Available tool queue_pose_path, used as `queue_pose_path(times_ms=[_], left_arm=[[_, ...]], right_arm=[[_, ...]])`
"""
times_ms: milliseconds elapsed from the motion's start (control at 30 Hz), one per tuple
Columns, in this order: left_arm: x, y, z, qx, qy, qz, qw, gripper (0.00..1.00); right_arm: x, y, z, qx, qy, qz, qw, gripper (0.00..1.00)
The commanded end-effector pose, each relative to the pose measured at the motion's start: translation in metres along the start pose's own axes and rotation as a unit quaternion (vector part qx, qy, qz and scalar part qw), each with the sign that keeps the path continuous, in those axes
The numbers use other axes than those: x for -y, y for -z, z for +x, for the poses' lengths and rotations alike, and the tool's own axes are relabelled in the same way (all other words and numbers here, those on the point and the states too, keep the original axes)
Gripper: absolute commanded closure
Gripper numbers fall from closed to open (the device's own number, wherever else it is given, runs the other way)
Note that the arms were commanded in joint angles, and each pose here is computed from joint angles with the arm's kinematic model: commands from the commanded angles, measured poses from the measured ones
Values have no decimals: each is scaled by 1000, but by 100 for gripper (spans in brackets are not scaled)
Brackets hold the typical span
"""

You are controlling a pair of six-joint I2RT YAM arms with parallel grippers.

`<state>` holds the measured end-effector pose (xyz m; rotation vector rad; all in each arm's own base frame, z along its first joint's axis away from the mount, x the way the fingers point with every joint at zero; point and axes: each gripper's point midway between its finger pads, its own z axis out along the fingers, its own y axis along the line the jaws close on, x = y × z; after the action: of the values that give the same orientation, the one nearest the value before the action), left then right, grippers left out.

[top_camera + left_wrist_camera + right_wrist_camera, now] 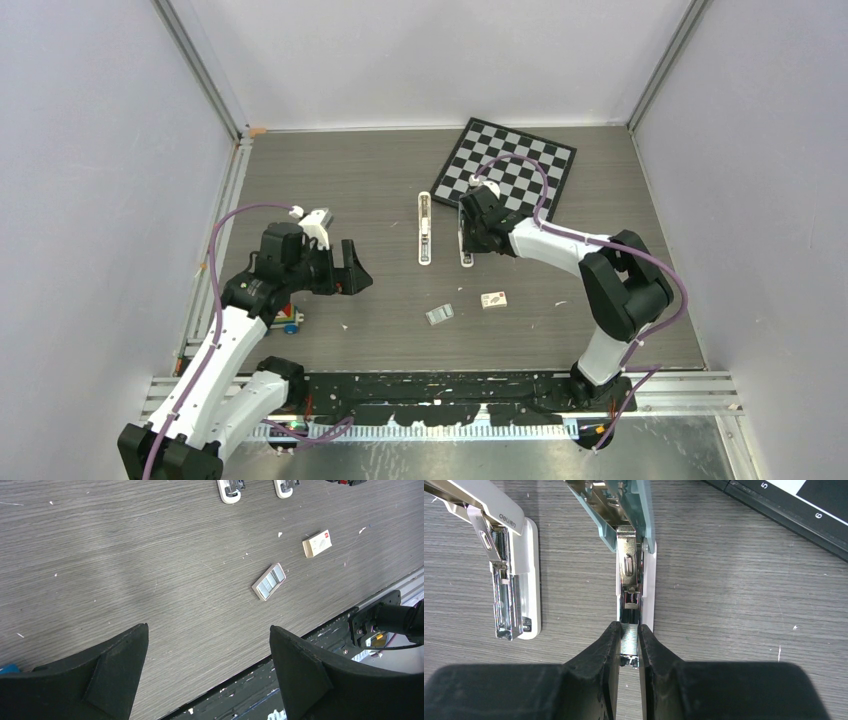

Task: Load the staples into the stapler

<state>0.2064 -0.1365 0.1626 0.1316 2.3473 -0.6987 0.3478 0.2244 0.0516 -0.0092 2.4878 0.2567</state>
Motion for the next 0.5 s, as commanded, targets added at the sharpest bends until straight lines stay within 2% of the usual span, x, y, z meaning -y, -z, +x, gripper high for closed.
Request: queue_pose_path(times_ms=[0,467], left_arm=[[3,0,-1,3,-10,8,1000,8],[3,0,-1,2,-10,9,1000,8]], right_arm=[[-2,-3,-5,10,-5,-3,1000,78],[-5,-1,-5,-2,0,-6,1000,73]])
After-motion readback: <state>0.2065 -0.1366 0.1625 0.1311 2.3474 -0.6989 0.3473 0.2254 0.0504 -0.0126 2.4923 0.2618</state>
